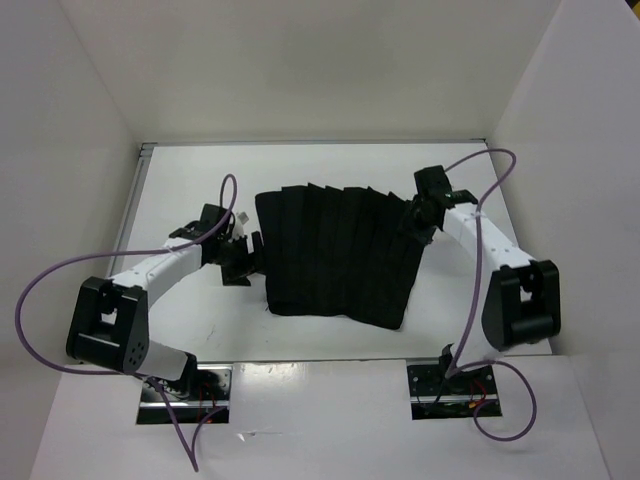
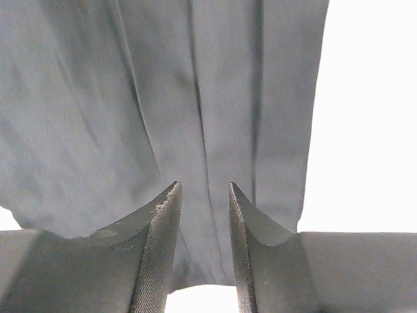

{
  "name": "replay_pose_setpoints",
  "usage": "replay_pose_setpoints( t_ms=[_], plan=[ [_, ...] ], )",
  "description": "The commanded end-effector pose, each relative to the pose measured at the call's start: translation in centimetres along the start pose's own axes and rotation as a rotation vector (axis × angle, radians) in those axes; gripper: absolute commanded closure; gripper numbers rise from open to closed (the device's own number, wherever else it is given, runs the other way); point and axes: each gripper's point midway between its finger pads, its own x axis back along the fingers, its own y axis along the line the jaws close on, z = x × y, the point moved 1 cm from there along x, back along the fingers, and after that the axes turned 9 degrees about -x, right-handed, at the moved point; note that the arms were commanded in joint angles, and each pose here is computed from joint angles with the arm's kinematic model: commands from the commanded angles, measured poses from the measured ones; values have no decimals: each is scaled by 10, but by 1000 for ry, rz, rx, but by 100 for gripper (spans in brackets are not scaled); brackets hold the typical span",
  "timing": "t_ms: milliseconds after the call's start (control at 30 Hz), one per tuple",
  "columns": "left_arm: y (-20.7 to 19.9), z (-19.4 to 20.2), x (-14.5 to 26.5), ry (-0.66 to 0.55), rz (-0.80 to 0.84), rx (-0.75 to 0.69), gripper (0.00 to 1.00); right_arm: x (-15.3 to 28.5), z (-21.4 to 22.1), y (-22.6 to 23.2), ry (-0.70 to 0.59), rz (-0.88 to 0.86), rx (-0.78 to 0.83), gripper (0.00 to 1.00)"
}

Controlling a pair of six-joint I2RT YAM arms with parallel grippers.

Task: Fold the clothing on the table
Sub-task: Fold the skirt

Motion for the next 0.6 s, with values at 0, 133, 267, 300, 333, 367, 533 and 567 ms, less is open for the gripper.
replay_pose_setpoints(
  t_ms=[0,133,267,300,333,367,533,567],
  plan=[
    [-8,26,6,59,12,51,14,8,37,-25,89,4,-48,57],
    [-4,45,3,97,-1,110,14,13,62,-44,136,17,-87,55],
    [-8,54,-10,137,28,142,23,15,67,-52,143,39,-86,54],
    [-10,57,-12,151,25,151,26,15,67,-52,143,39,-86,54],
    [-8,57,-17,160,20,169,29,15,68,-53,150,48,-98,54],
    [-8,61,-21,169,19,173,31,14,71,-56,155,55,-97,54],
    [-5,68,-39,218,10,205,39,19,76,-58,161,50,-124,53],
    [-6,71,-41,231,7,200,41,19,78,-60,168,61,-136,53]
  ],
)
